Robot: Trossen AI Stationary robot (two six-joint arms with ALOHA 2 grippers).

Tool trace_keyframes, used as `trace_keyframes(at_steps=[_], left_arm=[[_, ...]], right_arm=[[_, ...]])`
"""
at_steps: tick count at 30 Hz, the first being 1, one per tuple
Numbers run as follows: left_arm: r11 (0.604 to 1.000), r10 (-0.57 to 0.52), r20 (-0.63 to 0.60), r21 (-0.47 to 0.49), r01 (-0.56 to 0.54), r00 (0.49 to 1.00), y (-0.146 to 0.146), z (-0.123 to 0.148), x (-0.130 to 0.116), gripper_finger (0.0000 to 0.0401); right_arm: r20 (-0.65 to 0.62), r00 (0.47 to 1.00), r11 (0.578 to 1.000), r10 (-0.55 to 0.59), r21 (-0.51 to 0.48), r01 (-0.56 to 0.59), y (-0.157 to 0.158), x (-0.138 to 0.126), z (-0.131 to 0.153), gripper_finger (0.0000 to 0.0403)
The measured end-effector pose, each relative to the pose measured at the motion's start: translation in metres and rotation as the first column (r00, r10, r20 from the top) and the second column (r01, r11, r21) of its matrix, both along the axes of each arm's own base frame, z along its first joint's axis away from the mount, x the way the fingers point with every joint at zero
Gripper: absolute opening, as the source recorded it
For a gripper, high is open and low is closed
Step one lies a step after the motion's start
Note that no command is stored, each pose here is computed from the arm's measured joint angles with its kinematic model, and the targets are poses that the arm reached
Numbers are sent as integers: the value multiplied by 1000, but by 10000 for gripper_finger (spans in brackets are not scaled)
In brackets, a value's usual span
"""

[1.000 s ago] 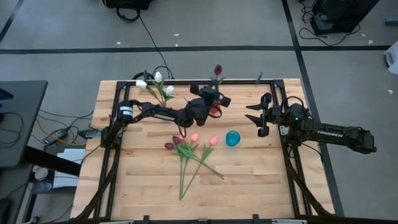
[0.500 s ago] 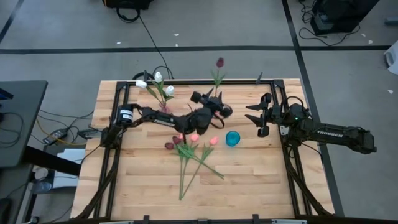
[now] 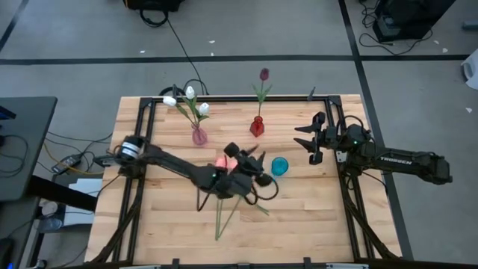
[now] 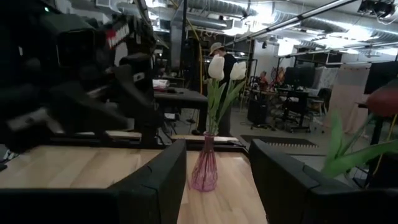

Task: Sort flowers into vase by color
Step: Put the red tulip into the red vase

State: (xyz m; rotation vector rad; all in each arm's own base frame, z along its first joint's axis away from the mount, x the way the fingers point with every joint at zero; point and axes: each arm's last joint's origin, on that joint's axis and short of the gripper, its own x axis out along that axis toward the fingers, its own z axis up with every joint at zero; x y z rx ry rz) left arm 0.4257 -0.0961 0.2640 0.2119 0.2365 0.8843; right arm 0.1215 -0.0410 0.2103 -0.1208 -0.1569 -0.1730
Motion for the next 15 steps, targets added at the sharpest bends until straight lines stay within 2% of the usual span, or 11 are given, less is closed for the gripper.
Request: trace_keyframes(at_steps=[2, 4, 6, 7, 9, 11, 15], left_arm=[[988, -91, 7, -122, 91, 996, 0, 1, -7, 152], [948, -162, -5, -277, 154, 987, 2, 0, -17, 148], [861, -206, -8, -476, 177, 979, 7, -3, -25, 146], [804, -220, -22, -570, 168, 975, 10, -6, -29, 145], [699, -230, -81, -707, 106, 970, 14, -15, -36, 145], [613, -219, -143, -790, 22, 965, 14, -22, -43, 145], [502, -193, -282, -851, -153, 940, 13, -31, -59, 145]], right_arm=[[-9, 1000, 1000, 0, 5, 0, 0, 1, -1, 187], [-20, 1000, 1000, 0, 10, 0, -1, 2, -2, 187], [-29, 1000, 1000, 0, 13, 1, -1, 3, -3, 187], [-34, 999, 1000, -4, 15, 4, -2, 4, -4, 187], [-37, 999, 1000, -20, 12, 20, -2, 4, -4, 187], [-36, 999, 999, -38, 11, 38, -3, 5, -5, 187], [-50, 998, 999, -48, 15, 49, -5, 6, -6, 187]])
